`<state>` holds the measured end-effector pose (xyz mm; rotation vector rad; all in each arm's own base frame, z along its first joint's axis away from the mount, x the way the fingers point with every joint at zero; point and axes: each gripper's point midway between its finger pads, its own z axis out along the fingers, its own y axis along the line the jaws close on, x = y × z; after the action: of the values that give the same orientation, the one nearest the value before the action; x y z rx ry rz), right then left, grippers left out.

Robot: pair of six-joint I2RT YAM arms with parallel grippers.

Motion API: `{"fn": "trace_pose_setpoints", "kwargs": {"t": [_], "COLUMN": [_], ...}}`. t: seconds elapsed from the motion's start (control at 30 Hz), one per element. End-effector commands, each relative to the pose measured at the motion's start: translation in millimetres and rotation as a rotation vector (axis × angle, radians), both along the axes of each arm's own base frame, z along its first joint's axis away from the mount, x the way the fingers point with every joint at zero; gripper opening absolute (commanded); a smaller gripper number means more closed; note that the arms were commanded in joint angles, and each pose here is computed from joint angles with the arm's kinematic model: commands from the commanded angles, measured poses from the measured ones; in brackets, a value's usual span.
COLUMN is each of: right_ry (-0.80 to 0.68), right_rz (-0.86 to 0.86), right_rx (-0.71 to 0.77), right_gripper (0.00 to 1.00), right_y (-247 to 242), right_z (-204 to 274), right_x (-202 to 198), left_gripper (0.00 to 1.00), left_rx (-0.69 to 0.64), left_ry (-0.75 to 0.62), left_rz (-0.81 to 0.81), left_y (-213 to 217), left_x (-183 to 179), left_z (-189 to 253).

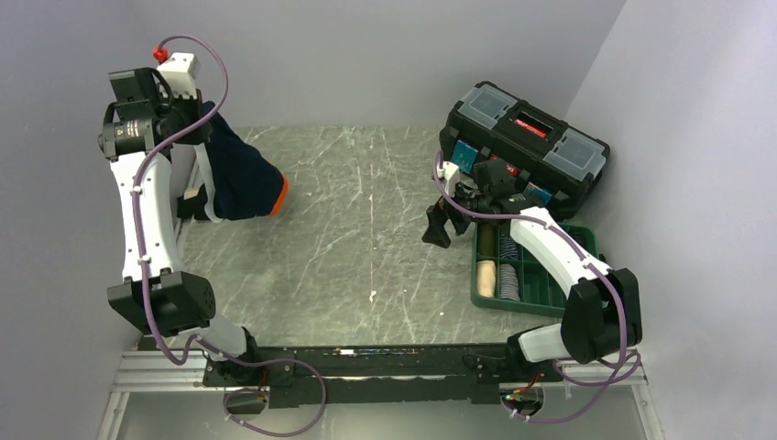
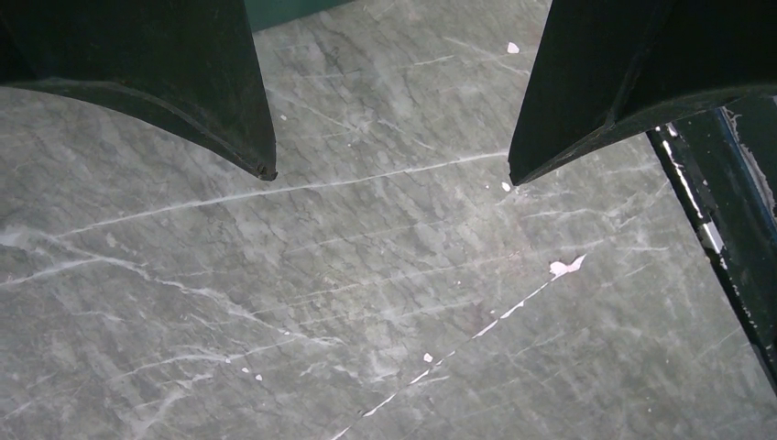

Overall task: Roll the underwear
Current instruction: Pick up the underwear.

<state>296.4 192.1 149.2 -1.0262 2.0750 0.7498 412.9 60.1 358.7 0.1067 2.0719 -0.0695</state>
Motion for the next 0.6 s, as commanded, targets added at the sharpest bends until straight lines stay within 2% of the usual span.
{"fn": "trace_pose_setpoints", "kwargs": {"t": [0.0, 0.17, 0.43, 0.57], "right_ry": [-0.056, -0.061, -0.067, -0.061], "right_rz": [0.004, 0.000, 0.001, 0.006], "right_rx": [-0.002, -0.005, -0.001, 0.002], "right_gripper": [1.00, 1.00, 1.00, 1.00], "right_y": [1, 0, 0, 1], "right_z": [14, 14, 17, 17], "right_x": [9, 9, 9, 9], "left_gripper": [0.00, 0.00, 0.00, 0.00], "left_rx": [-0.030, 0.024, 0.325, 0.419], "left_ry": [-0.053, -0.072, -0.225, -0.232], "left_rz": [-0.031, 0.042, 0.319, 0.401], "left_y": [-13, 3, 63, 81], "left_x": [3, 2, -37, -50], "left_z": [12, 25, 97, 112]}}
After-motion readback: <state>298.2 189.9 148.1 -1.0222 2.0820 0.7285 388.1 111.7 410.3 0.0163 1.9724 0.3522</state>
